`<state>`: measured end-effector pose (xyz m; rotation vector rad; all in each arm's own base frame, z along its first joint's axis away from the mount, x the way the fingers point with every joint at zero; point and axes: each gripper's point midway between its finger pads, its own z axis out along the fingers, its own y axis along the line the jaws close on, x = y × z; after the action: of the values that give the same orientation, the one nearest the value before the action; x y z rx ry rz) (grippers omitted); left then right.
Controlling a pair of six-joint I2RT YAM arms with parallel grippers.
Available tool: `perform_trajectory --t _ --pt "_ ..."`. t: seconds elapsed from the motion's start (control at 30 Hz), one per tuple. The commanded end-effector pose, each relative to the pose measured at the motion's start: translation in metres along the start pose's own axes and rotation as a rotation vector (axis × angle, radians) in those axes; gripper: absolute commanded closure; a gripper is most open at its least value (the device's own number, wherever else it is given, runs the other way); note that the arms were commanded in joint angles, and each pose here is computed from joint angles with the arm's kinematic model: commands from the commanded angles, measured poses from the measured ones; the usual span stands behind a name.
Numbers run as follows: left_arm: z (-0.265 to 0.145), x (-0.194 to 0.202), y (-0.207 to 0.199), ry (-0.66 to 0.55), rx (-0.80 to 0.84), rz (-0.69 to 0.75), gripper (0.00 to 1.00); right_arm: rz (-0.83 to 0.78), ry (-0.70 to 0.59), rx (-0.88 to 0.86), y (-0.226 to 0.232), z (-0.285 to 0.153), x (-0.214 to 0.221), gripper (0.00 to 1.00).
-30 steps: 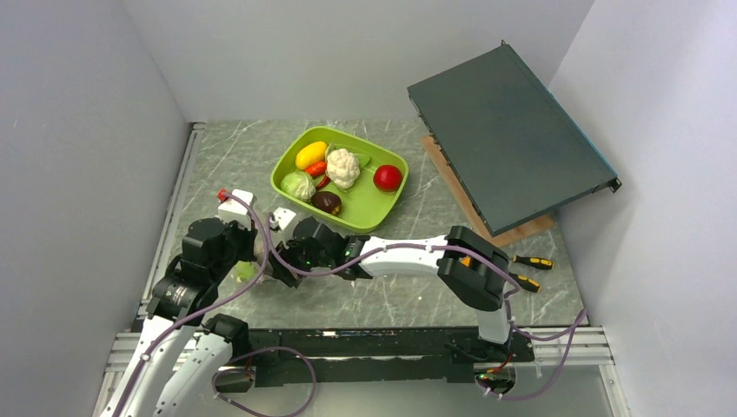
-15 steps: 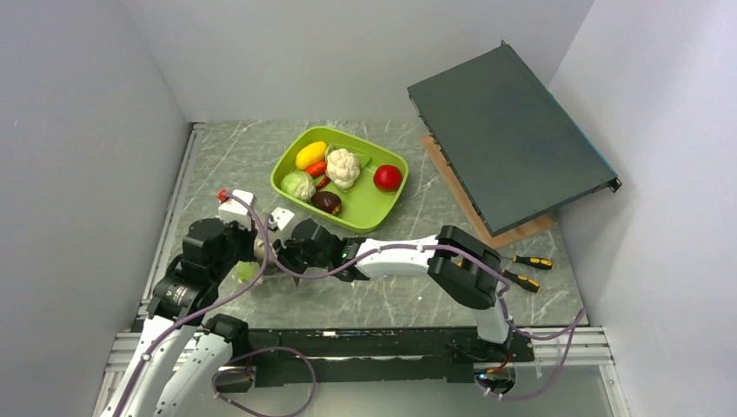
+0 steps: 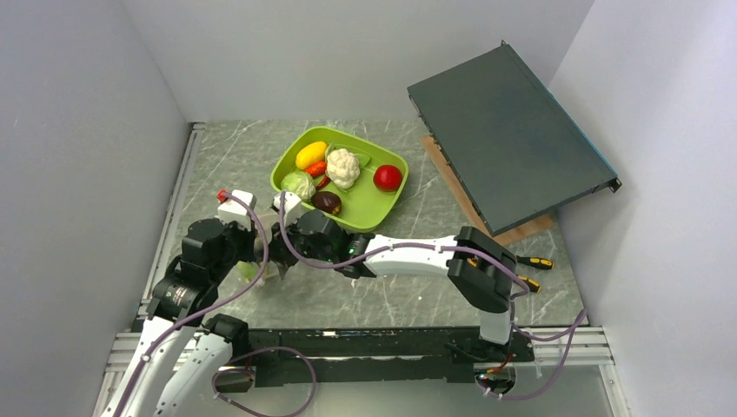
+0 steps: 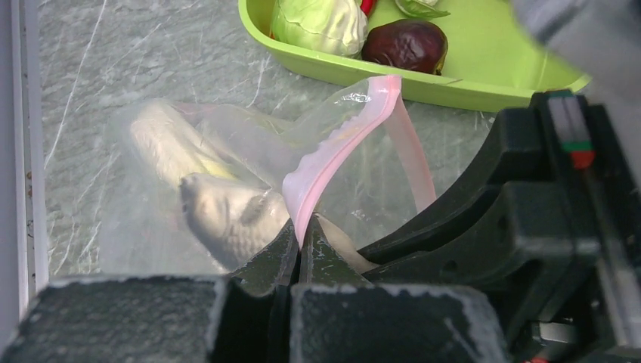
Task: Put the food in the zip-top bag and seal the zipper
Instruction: Place the fake fish in the zipper food storage bag.
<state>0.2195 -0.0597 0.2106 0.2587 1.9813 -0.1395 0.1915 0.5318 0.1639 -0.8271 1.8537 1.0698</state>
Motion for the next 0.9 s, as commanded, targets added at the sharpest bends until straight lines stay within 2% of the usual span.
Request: perform_trajectory --t 0.0,0.3,0.63,0.67,0.7,0.77,0.87 --pt "-0.005 -0.024 0.0 -0.099 0.007 0.005 1.0 0.143 -0.126 -0.113 0.025 0.001 -0.053 1.0" --pt "-0.014 -0.034 -0.006 -0.174 0.042 0.004 1.0 0.281 -0.115 -0.223 0.032 0.026 -0.049 1.0" --pt "-0.015 -0.035 -0.004 -0.184 0.035 0.003 1.0 0.246 -0.131 -0.223 0.028 0.057 -0.038 1.0" --pt "-0.015 -0.034 -0.004 -0.183 0.035 0.003 1.0 0.239 -0.14 -0.23 0.029 0.058 -0.037 0.98" --pt "-0.015 -0.034 -0.004 -0.183 0.033 0.003 1.0 0.235 -0.136 -0.234 0.031 0.059 -0.033 0.92" --pt "-0.015 -0.034 -0.004 -0.181 0.034 0.003 1.0 0.212 -0.121 -0.24 0.034 0.062 -0.027 0.73" --pt "-0.015 -0.034 -0.004 -0.181 0.031 0.004 1.0 0.195 -0.103 -0.227 0.035 0.062 -0.023 0.65"
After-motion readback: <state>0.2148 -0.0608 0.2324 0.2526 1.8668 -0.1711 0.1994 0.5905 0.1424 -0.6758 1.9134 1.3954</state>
